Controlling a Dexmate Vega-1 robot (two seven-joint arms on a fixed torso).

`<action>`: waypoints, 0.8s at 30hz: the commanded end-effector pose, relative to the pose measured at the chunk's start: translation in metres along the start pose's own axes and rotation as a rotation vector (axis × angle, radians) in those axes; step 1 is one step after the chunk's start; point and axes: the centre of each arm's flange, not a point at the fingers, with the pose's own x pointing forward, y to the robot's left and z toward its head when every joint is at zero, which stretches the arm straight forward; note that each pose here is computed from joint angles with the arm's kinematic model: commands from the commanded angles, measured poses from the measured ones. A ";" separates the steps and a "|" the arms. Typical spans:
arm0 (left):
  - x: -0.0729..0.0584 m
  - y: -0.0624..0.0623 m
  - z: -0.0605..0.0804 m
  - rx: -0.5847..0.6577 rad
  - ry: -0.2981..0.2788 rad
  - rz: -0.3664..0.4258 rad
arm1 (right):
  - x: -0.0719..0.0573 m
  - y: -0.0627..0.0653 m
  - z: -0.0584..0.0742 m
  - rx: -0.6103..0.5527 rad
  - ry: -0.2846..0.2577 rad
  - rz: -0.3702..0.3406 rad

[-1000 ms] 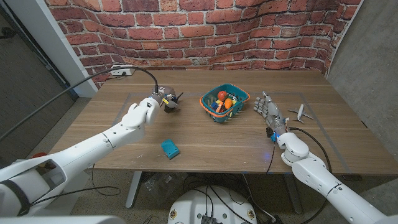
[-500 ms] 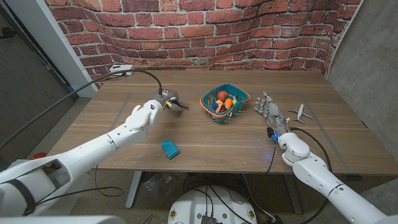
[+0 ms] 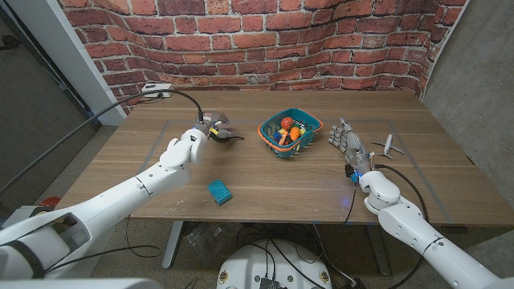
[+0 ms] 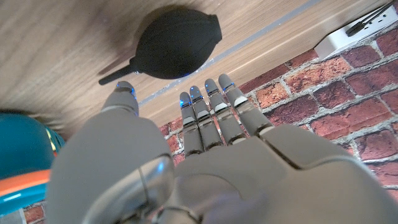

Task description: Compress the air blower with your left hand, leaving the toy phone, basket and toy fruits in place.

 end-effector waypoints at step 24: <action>-0.056 0.023 -0.048 -0.969 -0.143 0.227 | 0.009 0.005 0.010 -0.014 -0.044 0.023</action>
